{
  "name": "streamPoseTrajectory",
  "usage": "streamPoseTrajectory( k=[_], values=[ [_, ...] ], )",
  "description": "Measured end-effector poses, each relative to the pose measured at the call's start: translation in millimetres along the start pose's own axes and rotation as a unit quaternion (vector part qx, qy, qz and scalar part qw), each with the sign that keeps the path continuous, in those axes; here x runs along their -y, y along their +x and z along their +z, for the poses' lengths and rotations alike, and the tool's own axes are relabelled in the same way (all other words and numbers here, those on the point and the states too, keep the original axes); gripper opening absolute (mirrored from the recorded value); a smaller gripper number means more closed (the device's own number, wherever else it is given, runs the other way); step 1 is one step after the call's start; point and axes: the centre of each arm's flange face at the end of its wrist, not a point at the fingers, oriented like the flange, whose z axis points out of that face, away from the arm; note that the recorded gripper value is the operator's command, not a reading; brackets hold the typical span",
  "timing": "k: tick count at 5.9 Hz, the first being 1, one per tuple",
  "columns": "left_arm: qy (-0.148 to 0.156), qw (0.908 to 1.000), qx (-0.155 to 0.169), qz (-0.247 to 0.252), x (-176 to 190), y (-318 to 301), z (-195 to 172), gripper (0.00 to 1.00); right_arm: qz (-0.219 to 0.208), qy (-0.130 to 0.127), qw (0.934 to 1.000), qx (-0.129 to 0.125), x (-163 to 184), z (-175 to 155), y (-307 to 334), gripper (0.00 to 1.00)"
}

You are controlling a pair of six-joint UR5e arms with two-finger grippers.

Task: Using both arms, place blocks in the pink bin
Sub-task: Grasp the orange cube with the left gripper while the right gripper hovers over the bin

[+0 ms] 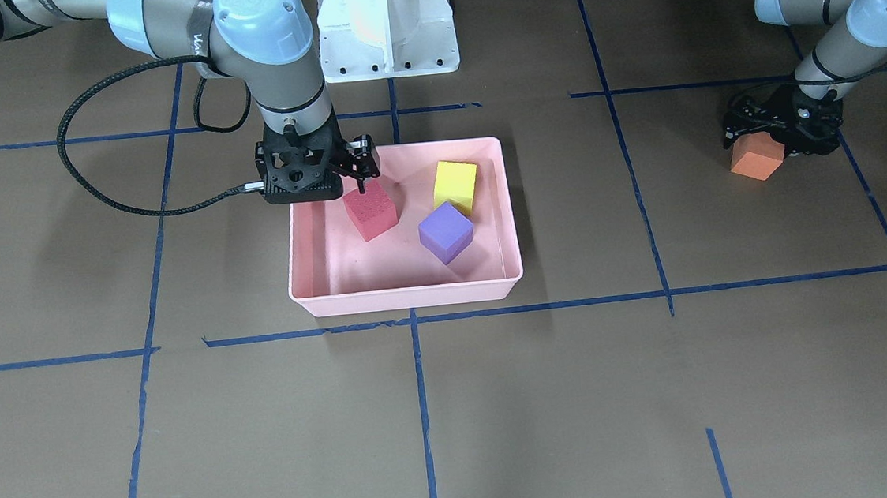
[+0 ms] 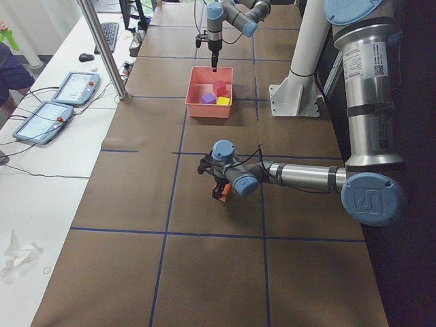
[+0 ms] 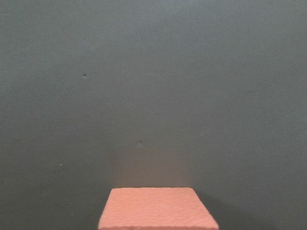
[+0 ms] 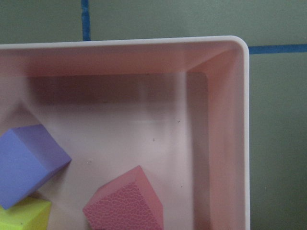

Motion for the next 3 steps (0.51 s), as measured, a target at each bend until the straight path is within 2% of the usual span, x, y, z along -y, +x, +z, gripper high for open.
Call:
streamPoseTrajectory(
  k=[2,3],
  values=[
    [-0.01,0.9999,-0.005,0.004,-1.6,5.6,5.4,0.61,-0.003,0.0,1.0,-0.001,0.6,0.6,4.6,1.0],
    [-0.013,0.9996,-0.025,0.007,1.2,14.1,-0.2,0.61,-0.008,0.002,1.0,-0.001,4.0,-1.4,7.5,1.0]
  ],
)
